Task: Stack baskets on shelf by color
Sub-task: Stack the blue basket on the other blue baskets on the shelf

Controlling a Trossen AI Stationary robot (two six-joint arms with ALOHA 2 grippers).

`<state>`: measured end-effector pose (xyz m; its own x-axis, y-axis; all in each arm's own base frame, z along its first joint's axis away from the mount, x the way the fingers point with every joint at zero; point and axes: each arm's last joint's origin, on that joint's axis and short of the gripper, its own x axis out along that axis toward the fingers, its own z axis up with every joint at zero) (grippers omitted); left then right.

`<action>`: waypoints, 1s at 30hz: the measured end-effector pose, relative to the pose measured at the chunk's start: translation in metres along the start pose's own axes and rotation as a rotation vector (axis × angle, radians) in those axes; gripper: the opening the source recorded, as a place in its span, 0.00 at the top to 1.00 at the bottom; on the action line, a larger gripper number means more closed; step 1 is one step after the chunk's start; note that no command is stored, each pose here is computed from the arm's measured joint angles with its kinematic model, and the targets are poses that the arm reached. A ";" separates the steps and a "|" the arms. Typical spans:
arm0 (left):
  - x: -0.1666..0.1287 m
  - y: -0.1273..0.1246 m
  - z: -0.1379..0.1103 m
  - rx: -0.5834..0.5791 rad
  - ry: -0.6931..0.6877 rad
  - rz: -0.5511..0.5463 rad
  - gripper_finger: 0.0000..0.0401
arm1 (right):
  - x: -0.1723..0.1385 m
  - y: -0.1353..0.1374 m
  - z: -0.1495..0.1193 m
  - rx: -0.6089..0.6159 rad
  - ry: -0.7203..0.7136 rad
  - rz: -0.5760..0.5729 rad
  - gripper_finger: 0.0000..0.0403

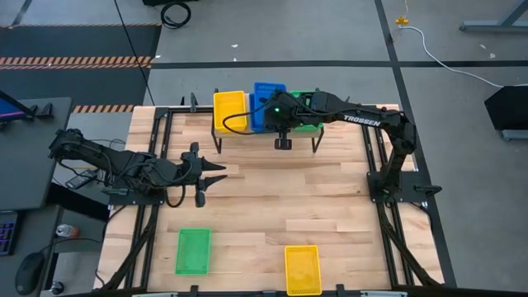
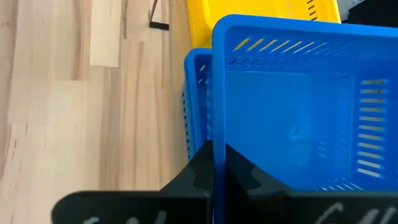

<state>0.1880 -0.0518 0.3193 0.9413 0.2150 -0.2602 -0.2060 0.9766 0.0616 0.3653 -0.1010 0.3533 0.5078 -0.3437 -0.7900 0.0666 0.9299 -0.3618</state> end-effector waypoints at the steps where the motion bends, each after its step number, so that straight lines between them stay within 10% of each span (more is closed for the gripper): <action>1: 0.000 0.000 0.000 0.000 0.000 0.000 0.71 | 0.000 0.000 0.000 0.000 0.001 0.000 0.97; 30: 0.000 0.000 0.000 0.000 0.000 0.000 0.71 | 0.000 0.003 0.002 0.064 -0.025 0.058 0.64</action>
<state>0.1880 -0.0518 0.3193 0.9414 0.2148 -0.2603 -0.2059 0.9767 0.0613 0.3671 -0.0976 0.3528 0.5340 -0.2868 -0.7954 0.0911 0.9548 -0.2831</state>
